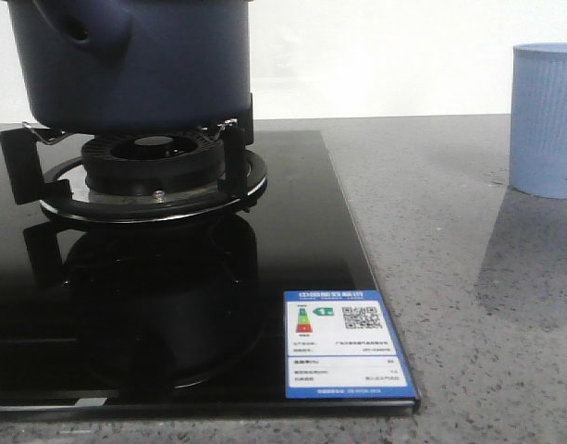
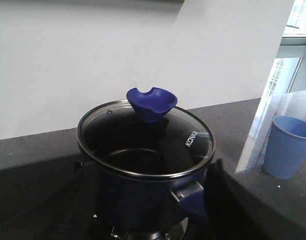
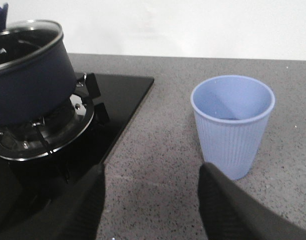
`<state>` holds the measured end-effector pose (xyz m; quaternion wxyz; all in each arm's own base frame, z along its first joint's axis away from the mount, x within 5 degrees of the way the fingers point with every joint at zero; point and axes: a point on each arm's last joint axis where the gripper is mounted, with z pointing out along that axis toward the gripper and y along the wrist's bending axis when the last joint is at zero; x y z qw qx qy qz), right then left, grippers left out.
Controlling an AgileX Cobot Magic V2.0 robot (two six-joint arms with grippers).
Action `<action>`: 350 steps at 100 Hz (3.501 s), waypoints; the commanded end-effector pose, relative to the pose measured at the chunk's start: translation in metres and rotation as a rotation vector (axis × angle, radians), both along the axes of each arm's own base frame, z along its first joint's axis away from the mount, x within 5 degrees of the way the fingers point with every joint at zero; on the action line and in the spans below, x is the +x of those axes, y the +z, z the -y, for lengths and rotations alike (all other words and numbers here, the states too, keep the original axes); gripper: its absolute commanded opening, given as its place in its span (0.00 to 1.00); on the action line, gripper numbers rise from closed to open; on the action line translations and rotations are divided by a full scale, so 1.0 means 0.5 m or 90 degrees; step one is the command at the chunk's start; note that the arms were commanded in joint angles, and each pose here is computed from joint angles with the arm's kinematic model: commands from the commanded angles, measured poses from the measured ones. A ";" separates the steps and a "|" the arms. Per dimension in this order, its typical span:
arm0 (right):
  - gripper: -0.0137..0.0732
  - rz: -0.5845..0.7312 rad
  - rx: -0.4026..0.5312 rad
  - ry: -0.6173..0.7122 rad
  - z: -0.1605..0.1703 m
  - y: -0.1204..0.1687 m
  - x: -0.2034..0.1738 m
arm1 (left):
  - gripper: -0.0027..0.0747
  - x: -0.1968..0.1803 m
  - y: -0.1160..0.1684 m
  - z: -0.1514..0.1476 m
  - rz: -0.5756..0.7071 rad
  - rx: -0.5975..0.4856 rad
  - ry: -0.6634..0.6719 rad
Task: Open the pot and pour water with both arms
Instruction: 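Grasp the lid knob with the left gripper and lift the lid, then reach the right gripper to the light blue cup and grasp it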
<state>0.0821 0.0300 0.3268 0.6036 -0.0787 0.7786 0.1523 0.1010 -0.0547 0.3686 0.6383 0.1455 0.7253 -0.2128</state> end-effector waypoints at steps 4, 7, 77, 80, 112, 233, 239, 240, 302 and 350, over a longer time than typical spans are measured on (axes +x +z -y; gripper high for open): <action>0.63 0.073 0.022 -0.016 0.003 0.039 0.005 | 0.72 0.020 0.037 0.012 0.066 -0.049 0.002; 0.63 0.073 0.022 -0.016 0.003 0.039 0.005 | 0.71 0.025 0.036 0.018 0.067 -0.050 -0.003; 0.80 0.049 0.012 -0.006 0.001 0.032 0.004 | 0.71 0.235 -0.002 0.145 0.026 -0.024 0.018; 0.80 0.047 0.012 -0.005 0.001 0.031 0.003 | 0.72 0.242 0.000 0.150 0.027 -0.020 0.017; 0.80 0.044 0.011 -0.004 0.000 0.030 0.003 | 0.79 0.319 -0.006 0.178 0.019 0.006 0.032; 0.80 0.003 -0.002 -0.007 0.000 -0.019 0.012 | 0.54 0.244 0.112 0.106 0.176 -0.036 0.070; 0.80 0.009 -0.009 -0.017 0.002 -0.032 0.016 | 0.54 0.237 0.121 0.090 0.186 -0.039 0.085; 0.80 0.007 -0.011 -0.017 0.002 -0.035 0.017 | 0.54 0.235 0.124 0.087 0.188 -0.040 0.087; 0.80 0.103 -0.019 -0.124 0.021 -0.124 0.081 | 0.54 0.229 0.138 0.016 0.203 0.008 0.167; 0.80 0.039 -0.058 -0.170 0.008 -0.169 0.226 | 0.54 0.231 0.139 0.006 0.205 0.013 0.181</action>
